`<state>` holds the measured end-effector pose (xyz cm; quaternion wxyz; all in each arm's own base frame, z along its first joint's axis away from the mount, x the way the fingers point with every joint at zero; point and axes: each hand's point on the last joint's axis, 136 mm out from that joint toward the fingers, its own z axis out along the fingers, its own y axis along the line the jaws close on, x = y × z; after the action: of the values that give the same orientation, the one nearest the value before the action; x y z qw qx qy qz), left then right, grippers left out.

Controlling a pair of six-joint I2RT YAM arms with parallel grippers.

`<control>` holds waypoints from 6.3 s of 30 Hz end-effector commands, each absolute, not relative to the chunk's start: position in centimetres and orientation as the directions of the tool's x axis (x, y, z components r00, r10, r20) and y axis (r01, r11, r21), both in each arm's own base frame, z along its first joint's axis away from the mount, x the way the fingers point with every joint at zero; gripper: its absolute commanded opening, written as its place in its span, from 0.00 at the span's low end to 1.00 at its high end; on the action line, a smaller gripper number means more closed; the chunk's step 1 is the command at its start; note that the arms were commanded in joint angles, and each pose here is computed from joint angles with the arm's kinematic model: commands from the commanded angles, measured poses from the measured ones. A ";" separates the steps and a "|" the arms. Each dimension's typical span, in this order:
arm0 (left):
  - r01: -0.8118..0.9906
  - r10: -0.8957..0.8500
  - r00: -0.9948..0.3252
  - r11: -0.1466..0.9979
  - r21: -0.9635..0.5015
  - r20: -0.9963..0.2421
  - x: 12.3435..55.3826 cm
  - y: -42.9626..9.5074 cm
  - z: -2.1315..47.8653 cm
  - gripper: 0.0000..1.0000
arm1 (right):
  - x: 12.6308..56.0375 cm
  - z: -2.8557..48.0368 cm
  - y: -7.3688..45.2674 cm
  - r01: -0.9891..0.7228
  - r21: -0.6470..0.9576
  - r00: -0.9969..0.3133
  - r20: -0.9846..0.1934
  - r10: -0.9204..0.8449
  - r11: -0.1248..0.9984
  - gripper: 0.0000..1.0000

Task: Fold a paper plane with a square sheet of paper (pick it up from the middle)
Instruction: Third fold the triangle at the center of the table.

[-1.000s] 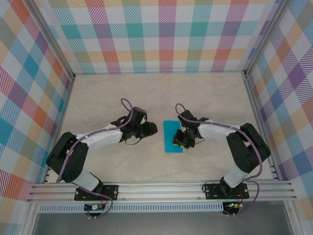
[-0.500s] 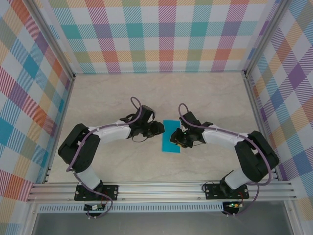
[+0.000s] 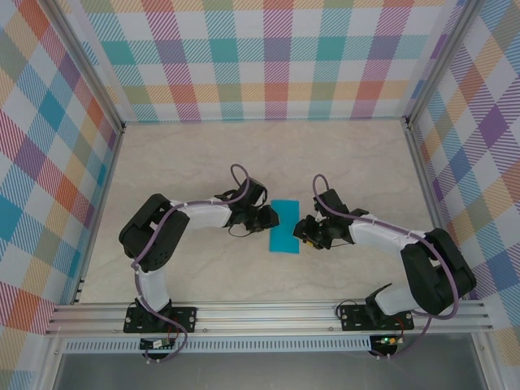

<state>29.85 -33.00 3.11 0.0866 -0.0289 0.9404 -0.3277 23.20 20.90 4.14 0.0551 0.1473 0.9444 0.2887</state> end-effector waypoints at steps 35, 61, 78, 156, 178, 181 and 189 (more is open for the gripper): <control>0.018 -0.065 -0.989 0.844 -0.536 -0.135 28.8 -31.8 0.7 0.17 | 25.6 4.1 23.1 0.194 0.674 -0.964 -0.004 0.266 0.712 0.42; 0.029 -0.051 -0.990 0.847 -0.532 -0.135 28.6 -31.6 0.5 0.17 | 27.4 5.1 23.2 0.038 0.718 -0.990 -0.070 0.126 0.695 0.43; 0.030 -0.051 -0.989 0.848 -0.529 -0.138 28.6 -31.5 0.6 0.17 | 27.3 4.1 22.4 0.100 0.712 -0.987 -0.018 0.160 0.695 0.36; 0.712 0.647 -0.521 0.689 0.134 -0.556 20.9 -36.4 7.4 0.00 | 27.3 4.5 22.2 0.207 0.696 -0.975 0.087 0.206 0.687 0.21; 0.644 0.458 -0.726 0.715 -0.273 -0.514 22.4 -34.8 7.3 0.00 | 32.0 6.8 23.3 0.071 0.707 -0.991 -0.031 0.130 0.704 0.17; 0.634 0.450 -0.736 0.719 -0.284 -0.505 22.6 -34.6 7.3 0.00 | 32.7 5.7 23.8 0.060 0.681 -0.995 -0.022 0.102 0.729 0.16; 0.603 0.430 -0.771 0.730 -0.322 -0.471 23.1 -34.0 6.6 0.00 | 33.4 2.2 24.3 0.061 0.614 -0.998 0.027 0.056 0.787 0.15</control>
<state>23.13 -34.20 6.70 0.1948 0.2931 0.9098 -0.2200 33.80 24.19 2.98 0.0104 0.0482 0.9400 0.3377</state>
